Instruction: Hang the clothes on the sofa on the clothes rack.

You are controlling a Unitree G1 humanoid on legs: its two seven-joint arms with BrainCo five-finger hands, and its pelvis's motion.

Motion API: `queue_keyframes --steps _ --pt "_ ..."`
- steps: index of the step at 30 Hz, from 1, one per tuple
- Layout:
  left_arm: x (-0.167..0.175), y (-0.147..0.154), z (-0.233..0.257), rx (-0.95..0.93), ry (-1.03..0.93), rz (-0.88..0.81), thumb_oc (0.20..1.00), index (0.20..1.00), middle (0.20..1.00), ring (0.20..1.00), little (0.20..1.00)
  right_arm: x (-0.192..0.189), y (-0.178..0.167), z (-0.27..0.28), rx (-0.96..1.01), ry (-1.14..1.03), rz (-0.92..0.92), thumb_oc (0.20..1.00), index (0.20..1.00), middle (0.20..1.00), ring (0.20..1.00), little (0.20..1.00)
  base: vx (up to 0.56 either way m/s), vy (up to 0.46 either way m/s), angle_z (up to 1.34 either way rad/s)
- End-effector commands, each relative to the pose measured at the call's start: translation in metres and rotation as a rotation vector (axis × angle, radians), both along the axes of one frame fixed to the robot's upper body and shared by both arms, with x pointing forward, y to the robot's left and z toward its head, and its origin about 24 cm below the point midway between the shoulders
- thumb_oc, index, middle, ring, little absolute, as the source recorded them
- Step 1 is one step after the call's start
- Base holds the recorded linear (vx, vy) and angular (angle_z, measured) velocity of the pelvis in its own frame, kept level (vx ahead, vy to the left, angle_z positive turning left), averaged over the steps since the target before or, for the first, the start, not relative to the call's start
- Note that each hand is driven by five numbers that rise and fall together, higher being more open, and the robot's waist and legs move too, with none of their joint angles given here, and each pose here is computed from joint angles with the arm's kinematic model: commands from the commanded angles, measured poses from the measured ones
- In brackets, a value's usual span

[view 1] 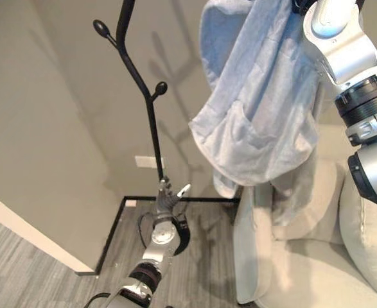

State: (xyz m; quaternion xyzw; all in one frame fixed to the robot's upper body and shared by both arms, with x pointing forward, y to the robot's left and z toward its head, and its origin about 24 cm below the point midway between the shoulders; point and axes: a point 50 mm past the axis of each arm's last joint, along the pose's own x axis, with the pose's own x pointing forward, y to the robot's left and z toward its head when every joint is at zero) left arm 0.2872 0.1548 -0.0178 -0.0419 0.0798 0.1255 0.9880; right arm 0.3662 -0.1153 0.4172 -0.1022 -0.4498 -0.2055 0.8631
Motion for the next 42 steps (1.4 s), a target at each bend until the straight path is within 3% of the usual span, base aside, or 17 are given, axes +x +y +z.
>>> queue_keyframes --steps 1,10,13,23,25,30,37,38,39,42 --pt "0.026 0.003 0.031 0.074 -0.14 -0.027 1.0 1.0 1.0 1.0 1.0 -0.037 0.017 0.066 -0.026 -0.194 0.055 0.2 0.2 0.2 0.2 0.2 0.0 0.0 0.0" --pt "0.032 -0.009 0.036 0.046 -0.147 -0.057 1.0 1.0 1.0 1.0 1.0 -0.034 0.031 0.06 -0.011 -0.172 0.127 0.2 0.2 0.2 0.2 0.2 0.0 0.0 0.0" --pt "0.037 -0.03 0.05 -0.089 -0.202 -0.116 1.0 1.0 1.0 1.0 1.0 -0.036 0.05 0.049 -0.029 -0.166 0.231 0.2 0.2 0.2 0.2 0.2 0.0 0.0 0.0" --pt "0.036 -0.092 0.074 -0.278 -0.261 -0.37 1.0 1.0 1.0 1.0 1.0 -0.041 0.081 0.029 -0.072 -0.143 0.387 0.2 0.2 0.2 0.2 0.2 -0.01 0.0 0.0" --pt "0.028 -0.121 0.078 -0.391 -0.243 -0.498 1.0 1.0 1.0 1.0 1.0 -0.044 0.092 0.025 -0.099 -0.14 0.42 0.2 0.2 0.2 0.2 0.2 0.0 0.0 0.0" --pt "0.017 -0.142 0.075 -0.437 -0.212 -0.612 1.0 1.0 1.0 1.0 1.0 -0.043 0.096 0.022 -0.101 -0.125 0.43 0.2 0.2 0.2 0.2 0.2 0.0 0.0 0.0" --pt "0.015 -0.154 0.068 -0.398 -0.169 -0.647 1.0 1.0 1.0 1.0 1.0 -0.042 0.104 0.012 -0.101 -0.099 0.487 0.2 0.2 0.2 0.2 0.2 -0.01 -0.01 -0.05" --pt "0.014 -0.155 0.066 -0.393 -0.159 -0.647 0.693 0.693 0.693 0.693 0.693 -0.042 0.106 0.01 -0.108 -0.096 0.501 0.2 0.2 0.2 0.2 0.2 0.0 0.0 0.0" --pt "0.015 -0.153 0.062 -0.374 -0.135 -0.632 0.2 0.2 0.2 0.2 0.2 -0.043 0.109 0.008 -0.135 -0.089 0.507 0.2 0.2 0.2 0.2 0.2 0.0 0.004 -0.03" --pt "0.017 -0.151 0.06 -0.377 -0.125 -0.612 0.2 0.2 0.2 0.2 0.2 -0.042 0.111 0.006 -0.142 -0.077 0.513 0.2 0.2 0.2 0.2 0.2 0.0 0.004 -0.07"
